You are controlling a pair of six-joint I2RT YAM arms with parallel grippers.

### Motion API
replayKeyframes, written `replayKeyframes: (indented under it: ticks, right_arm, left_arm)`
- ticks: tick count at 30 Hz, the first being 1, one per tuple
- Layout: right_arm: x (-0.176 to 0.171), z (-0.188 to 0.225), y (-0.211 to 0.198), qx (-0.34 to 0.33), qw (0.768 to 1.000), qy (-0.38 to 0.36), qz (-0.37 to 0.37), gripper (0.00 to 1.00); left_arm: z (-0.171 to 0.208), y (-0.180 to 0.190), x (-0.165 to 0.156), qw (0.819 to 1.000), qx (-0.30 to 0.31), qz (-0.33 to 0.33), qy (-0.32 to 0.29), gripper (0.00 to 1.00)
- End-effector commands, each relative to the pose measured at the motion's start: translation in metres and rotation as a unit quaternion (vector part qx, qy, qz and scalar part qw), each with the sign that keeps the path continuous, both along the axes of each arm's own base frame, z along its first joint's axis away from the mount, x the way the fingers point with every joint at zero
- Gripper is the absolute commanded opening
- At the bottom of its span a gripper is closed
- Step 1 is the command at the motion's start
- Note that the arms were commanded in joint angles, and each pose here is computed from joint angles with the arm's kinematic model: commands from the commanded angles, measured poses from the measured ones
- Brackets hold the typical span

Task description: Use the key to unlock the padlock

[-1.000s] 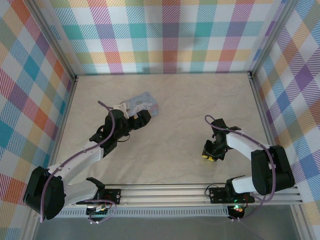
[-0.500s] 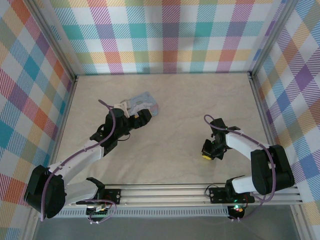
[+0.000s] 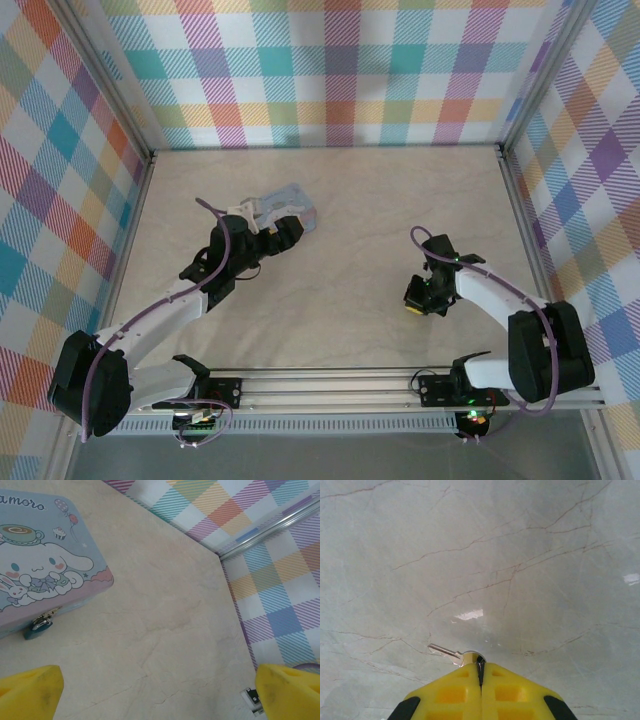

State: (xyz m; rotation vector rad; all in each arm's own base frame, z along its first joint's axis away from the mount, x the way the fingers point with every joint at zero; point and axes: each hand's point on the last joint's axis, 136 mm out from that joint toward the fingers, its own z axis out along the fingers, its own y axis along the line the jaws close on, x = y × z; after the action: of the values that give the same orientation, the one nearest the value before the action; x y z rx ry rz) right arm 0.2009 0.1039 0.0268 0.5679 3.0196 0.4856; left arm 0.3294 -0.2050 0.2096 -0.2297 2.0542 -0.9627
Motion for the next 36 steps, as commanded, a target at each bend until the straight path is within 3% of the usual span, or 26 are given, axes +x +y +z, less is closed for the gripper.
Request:
replayKeyframes:
  ticks: [1, 12, 25, 36]
  right_arm:
    - [0.005, 0.008, 0.005, 0.010, 1.000, -0.023, 0.009, 0.00]
    - [0.043, 0.063, 0.037, 0.118, 0.982, -0.146, -0.007, 0.00]
    - [0.096, 0.156, 0.064, 0.212, 0.922, -0.323, -0.002, 0.00]
    - [0.100, 0.187, 0.094, 0.252, 0.899, -0.356, 0.036, 0.00]
  left_arm:
    - [0.022, -0.008, 0.001, 1.000, -0.024, -0.006, -0.019, 0.98]
    - [0.032, -0.019, 0.007, 0.997, -0.075, -0.012, -0.004, 0.98]
    - [0.050, -0.055, 0.005, 0.992, -0.112, -0.051, -0.005, 0.94]
    - [0.059, -0.106, 0.002, 0.987, -0.116, -0.107, -0.006, 0.85]
